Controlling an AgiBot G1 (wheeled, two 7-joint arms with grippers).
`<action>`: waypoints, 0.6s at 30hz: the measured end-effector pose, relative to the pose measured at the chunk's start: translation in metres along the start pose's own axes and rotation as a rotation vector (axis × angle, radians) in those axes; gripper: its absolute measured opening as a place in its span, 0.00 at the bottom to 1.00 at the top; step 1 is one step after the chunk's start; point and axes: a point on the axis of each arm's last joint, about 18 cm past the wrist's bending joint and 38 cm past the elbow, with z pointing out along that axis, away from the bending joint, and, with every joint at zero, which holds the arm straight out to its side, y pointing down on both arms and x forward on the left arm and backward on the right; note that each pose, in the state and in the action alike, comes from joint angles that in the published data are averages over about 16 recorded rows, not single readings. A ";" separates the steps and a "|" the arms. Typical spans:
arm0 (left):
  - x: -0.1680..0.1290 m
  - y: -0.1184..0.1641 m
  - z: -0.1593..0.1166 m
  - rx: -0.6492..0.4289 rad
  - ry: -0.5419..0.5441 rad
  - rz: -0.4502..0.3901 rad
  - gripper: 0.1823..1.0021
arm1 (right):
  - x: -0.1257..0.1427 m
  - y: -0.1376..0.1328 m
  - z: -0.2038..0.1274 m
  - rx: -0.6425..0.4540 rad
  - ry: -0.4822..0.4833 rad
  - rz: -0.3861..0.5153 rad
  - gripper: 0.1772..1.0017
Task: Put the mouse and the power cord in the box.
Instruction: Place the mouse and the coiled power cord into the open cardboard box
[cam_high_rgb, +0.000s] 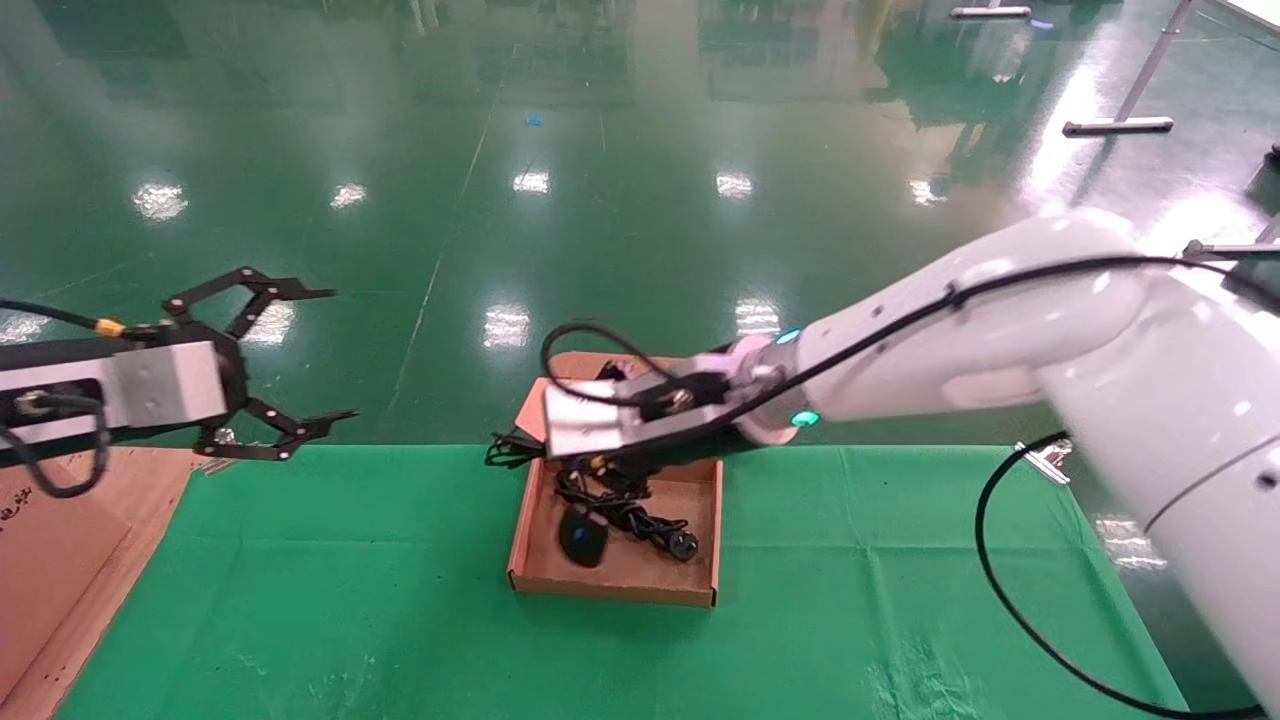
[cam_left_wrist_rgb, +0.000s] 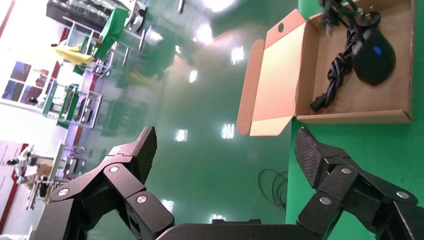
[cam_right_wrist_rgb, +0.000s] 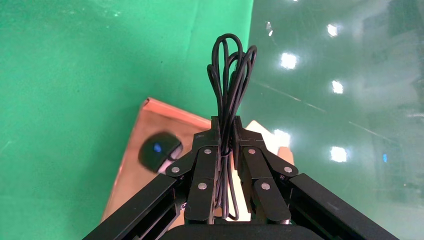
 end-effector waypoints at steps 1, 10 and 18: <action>0.000 0.001 -0.003 0.000 -0.003 -0.007 0.97 | -0.003 0.001 0.005 -0.007 0.005 0.005 0.05; 0.004 0.005 -0.015 0.009 -0.017 -0.045 1.00 | -0.024 0.030 0.036 -0.099 0.087 0.060 0.05; 0.004 0.006 -0.016 0.014 -0.021 -0.049 1.00 | -0.039 0.052 0.050 -0.136 0.145 0.140 0.05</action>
